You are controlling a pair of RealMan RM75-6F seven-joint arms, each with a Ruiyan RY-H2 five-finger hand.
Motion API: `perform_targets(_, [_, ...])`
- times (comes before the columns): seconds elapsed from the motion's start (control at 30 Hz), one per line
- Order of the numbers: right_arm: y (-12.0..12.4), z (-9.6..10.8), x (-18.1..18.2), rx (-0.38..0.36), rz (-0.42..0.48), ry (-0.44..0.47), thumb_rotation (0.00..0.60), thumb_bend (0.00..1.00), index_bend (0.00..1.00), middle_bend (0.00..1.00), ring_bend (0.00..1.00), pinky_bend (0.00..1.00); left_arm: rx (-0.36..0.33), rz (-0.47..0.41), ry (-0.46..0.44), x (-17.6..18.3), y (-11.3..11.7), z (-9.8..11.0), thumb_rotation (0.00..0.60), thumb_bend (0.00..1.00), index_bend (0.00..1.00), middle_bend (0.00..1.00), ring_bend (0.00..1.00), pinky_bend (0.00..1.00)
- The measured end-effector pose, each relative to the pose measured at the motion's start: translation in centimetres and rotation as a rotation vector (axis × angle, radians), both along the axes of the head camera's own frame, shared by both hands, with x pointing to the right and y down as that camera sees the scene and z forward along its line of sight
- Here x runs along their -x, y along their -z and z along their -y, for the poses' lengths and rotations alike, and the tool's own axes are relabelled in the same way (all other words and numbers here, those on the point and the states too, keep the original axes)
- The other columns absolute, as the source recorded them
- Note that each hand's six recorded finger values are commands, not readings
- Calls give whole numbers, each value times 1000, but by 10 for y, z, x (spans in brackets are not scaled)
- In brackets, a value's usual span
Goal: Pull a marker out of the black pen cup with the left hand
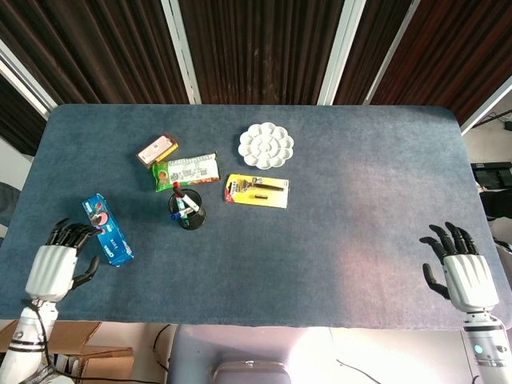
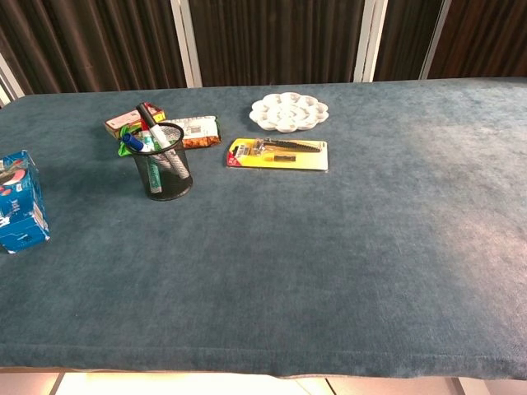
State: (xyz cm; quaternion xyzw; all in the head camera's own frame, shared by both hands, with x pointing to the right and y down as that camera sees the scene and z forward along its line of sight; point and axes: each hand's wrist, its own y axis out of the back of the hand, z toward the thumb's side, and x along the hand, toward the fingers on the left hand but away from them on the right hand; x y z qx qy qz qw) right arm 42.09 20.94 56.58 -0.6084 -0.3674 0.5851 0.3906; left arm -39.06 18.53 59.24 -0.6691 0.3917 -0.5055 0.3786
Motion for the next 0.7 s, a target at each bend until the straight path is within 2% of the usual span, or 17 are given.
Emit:
perform_targets(0.17, [0,1,0,0,-1,0,600,601,409,261,112,226,47,-78,-103,-48,-22,31,600,431,283,292,247,227])
perform_targets(0.33, [0,1,0,0,-2,-1,600,601,409,261,112,228,52,-85,-145,-87,-53,51,600,410,239,286,261,260])
perform_targets(0.53, [0,0,-1,0,-4,-3,600,601,410,261,112,227,35,-110,-141,-119,-74,67,600,393,306,352,327,311])
perform_targets(0.7, [0,0,-1,0,-4,-5,600,601,414,261,112,227,-5,-58,-159,-127,-79,75,600,372,370,381,362,336])
